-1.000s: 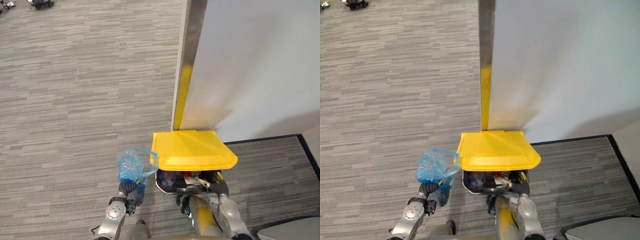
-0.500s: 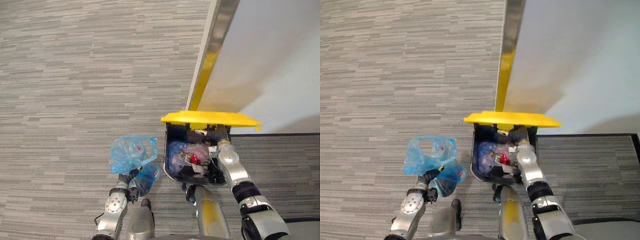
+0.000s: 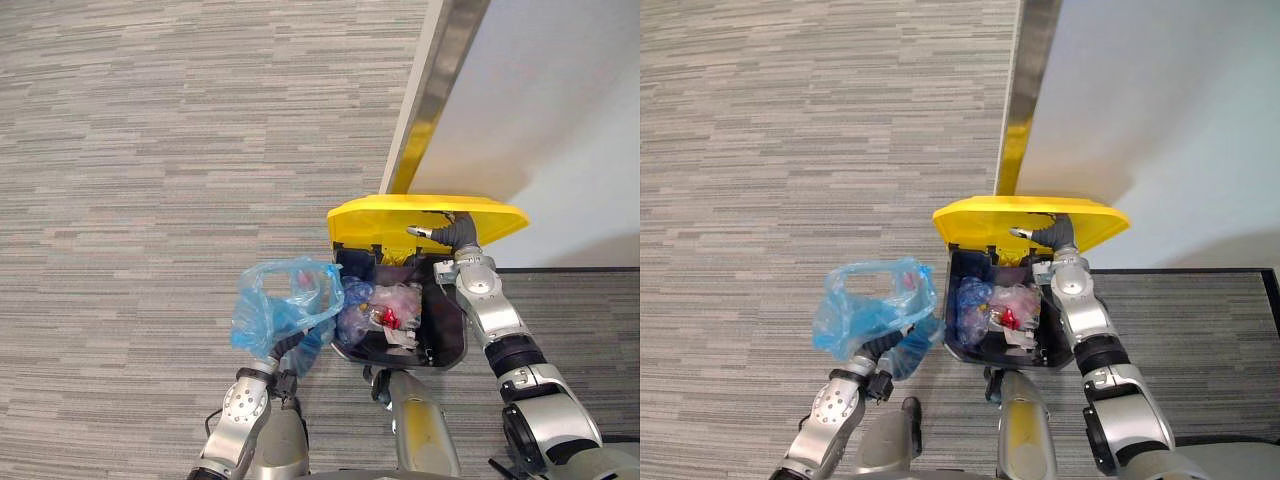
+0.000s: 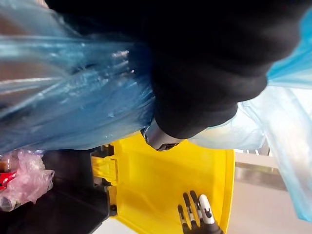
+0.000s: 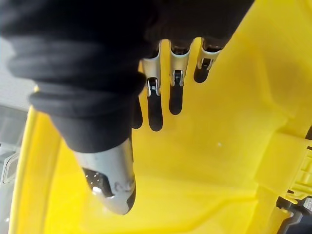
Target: Gather rubbish on tea table into small bin, then transfer packed bag to large trash can.
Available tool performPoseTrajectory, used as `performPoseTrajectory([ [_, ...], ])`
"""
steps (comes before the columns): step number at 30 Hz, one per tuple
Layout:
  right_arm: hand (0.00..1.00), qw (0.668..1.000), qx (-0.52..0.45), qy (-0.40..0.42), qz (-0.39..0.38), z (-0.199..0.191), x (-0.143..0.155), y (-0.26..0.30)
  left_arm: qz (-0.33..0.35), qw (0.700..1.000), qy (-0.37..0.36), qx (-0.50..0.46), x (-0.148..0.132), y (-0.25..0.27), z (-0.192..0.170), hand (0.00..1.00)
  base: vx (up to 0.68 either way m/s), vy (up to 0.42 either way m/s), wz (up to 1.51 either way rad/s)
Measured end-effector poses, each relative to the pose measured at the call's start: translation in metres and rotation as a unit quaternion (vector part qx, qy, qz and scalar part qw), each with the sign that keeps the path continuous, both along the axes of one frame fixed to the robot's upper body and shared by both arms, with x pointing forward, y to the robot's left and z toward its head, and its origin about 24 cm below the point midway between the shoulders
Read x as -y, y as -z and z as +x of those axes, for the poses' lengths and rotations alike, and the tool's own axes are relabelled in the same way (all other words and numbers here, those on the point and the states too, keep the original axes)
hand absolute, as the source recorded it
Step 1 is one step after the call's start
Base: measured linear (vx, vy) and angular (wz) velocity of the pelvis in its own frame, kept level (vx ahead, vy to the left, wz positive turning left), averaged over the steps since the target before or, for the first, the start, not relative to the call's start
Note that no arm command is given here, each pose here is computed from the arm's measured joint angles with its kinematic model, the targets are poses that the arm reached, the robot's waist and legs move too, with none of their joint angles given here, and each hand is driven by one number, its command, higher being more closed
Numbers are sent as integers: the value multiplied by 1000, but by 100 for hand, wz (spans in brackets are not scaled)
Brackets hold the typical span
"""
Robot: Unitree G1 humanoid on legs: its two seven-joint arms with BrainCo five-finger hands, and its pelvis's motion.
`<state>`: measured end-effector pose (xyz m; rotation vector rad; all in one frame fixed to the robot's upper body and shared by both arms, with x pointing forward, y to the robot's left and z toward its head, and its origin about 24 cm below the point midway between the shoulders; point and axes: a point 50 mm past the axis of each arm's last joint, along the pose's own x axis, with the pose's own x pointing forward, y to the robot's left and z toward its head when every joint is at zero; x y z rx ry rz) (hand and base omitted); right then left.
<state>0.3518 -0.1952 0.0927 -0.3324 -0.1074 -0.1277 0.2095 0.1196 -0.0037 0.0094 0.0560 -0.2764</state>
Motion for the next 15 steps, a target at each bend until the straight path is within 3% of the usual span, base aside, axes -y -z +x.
performPoseTrajectory([
  [5,0,1000,1,1,-8,2,3,-5,-10,999,48,19,17,-9,1,100,1,1,3],
  [15,0,998,20,-30,-43,23,-15,-35,-7,973,196,118,85,-53,22,100,-17,3,-6],
])
